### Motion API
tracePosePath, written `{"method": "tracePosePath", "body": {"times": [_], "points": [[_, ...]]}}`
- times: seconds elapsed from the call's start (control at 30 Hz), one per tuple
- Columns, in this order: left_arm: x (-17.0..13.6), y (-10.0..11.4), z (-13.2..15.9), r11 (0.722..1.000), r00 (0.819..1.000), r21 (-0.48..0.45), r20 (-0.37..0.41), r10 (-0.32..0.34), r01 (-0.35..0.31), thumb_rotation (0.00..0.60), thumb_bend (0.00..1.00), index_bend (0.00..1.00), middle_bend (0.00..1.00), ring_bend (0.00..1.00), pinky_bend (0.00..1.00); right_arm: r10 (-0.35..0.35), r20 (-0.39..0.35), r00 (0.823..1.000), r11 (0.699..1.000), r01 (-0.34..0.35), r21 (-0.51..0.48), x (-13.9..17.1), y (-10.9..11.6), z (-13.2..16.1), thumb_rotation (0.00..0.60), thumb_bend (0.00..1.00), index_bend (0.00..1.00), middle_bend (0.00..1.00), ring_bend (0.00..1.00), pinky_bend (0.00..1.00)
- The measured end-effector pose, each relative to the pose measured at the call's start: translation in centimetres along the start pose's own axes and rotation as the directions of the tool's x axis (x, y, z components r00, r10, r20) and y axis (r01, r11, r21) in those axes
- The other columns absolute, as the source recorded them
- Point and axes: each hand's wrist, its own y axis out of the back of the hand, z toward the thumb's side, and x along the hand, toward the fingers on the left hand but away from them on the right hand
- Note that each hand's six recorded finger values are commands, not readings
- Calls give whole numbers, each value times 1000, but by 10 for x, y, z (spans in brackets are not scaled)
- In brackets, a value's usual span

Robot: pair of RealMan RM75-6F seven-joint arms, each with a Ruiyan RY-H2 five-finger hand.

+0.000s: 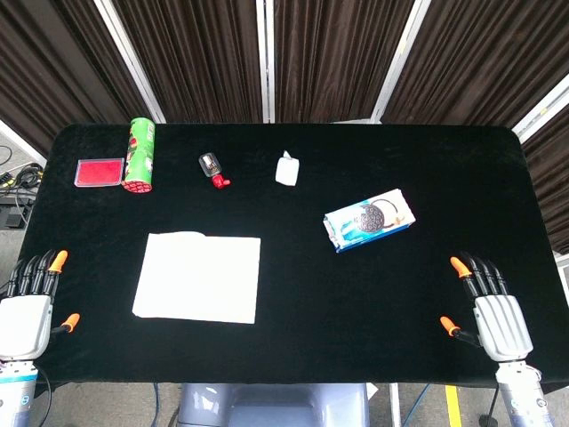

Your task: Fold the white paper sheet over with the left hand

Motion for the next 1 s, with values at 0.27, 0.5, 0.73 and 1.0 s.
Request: {"method": "tracePosePath", "body": {"times": [0.27, 0.5, 0.73, 1.0], "points": [[1, -1, 2, 1000, 1000, -3, 7, -4, 4, 600, 29, 0, 0, 0, 0, 10, 5, 1000, 1000, -10, 4, 2, -1, -1, 600, 85, 0, 0, 0, 0], [1, -2, 5, 1000, 1000, -1, 19, -8, 8, 600, 29, 0, 0, 0, 0, 15, 6, 1000, 1000, -15, 5, 3, -2, -1, 600, 85, 0, 0, 0, 0], [2, -10, 8, 999, 999, -3, 30, -44, 44, 600, 55, 0, 0, 0, 0, 29, 10, 1000, 999, -30, 16, 4, -6, -2, 600, 85, 0, 0, 0, 0], [-3, -44, 27, 989, 985, 49, 98, -141, 137, 600, 140, 0, 0, 0, 0, 38, 1, 999, 999, -38, 16, 7, -7, 0, 600, 85, 0, 0, 0, 0]]}}
